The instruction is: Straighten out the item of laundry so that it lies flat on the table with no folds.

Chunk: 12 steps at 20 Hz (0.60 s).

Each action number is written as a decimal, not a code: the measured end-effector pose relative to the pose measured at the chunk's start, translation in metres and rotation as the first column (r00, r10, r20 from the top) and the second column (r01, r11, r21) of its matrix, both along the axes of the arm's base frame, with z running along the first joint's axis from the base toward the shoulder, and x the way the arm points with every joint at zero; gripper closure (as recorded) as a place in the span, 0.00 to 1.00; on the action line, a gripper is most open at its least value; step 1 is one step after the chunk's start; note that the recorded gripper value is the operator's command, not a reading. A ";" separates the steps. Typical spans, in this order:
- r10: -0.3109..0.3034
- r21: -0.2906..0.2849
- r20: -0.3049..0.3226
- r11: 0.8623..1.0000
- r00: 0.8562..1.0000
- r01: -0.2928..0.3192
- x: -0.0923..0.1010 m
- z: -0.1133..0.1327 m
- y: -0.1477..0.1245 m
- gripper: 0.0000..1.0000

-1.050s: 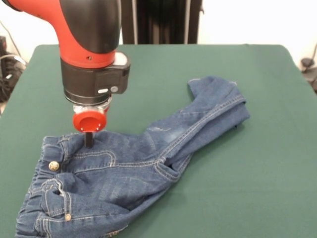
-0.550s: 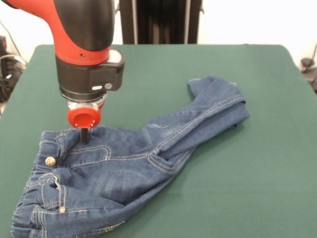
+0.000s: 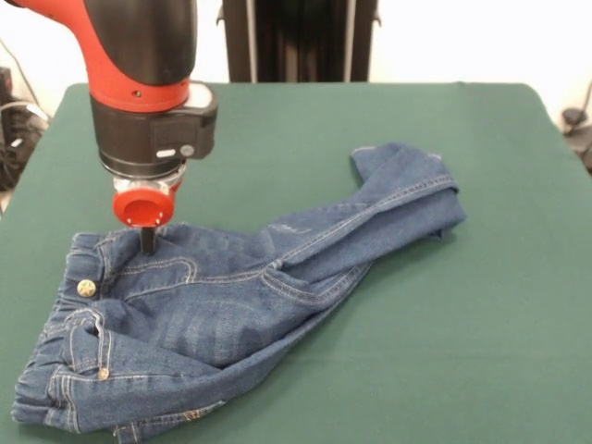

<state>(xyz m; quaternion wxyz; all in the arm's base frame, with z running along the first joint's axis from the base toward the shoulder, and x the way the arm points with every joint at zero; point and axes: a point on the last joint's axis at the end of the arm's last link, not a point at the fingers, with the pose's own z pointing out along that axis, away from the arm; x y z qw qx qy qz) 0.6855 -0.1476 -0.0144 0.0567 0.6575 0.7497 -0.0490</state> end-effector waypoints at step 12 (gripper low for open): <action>-0.030 0.010 -0.022 0.999 0.999 0.030 -0.018 0.005 -0.009 1.00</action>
